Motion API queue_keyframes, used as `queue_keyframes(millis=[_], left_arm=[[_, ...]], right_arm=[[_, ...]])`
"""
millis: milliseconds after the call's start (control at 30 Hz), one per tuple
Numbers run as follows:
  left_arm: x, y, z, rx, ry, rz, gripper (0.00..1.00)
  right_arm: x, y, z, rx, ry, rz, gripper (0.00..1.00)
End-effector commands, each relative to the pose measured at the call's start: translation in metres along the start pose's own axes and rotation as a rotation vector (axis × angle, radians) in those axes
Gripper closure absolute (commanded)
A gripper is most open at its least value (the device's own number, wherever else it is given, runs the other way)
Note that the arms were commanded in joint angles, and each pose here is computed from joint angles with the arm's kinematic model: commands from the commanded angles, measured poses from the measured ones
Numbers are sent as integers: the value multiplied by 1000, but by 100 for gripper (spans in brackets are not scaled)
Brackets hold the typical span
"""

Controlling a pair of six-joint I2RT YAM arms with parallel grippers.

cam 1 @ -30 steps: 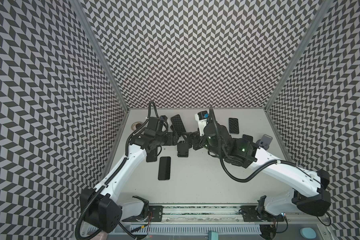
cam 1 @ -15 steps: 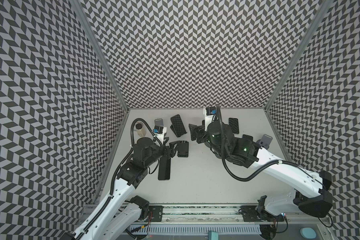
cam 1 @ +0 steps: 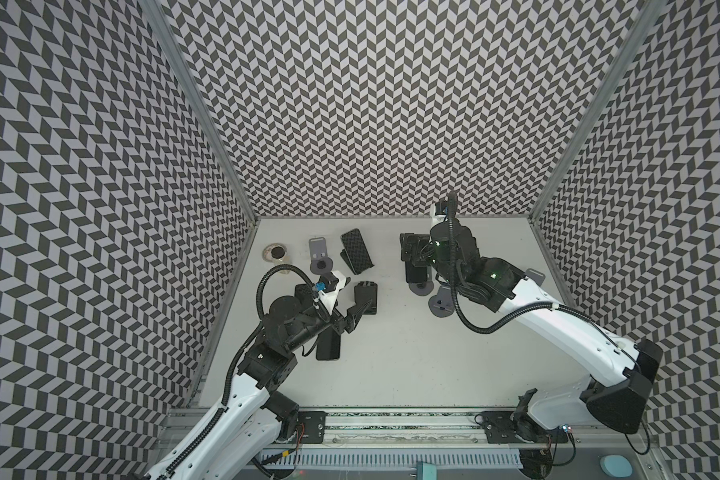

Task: Remove the phone from the phone stand

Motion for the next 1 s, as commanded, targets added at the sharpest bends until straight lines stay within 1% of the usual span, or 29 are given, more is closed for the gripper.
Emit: queue_keyframes(millis=[0,100,267,400,500,600,800,967], left_arm=[[-4,4,-12,-60,99,-38,19],[-14,6,-19,-91,134,-44,16],[-27,7,-23,-112,196,-65,8],[-36,12,-23,-128,238,-38,1],[-42,15,-21,-122,255,-34,0],[-44,17,-19,-116,281,-44,0],[-53,21,-17,-116,321,-22,0],[-62,18,-11,-80,312,-22,0]], right_arm=[[-3,10,2,16,-21,4,1],[-7,14,-3,-6,-36,18,1],[-23,23,-12,-29,-67,68,1],[-32,30,-18,-47,-74,102,1],[-37,36,-20,-53,-80,115,1],[-41,42,-20,-43,-100,111,1],[-43,54,-24,-38,-121,91,1],[-47,67,-34,-58,-122,85,0]])
Point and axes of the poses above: each gripper's point midway between its finger pads, its own y axis out along the fingers, its own z axis along the line the jaws close on, x = y × z, the point moved 1 cm from there along -y, back along the fingers, and after that the axes turned 8 degrees about -y, right-handed, at the moved point
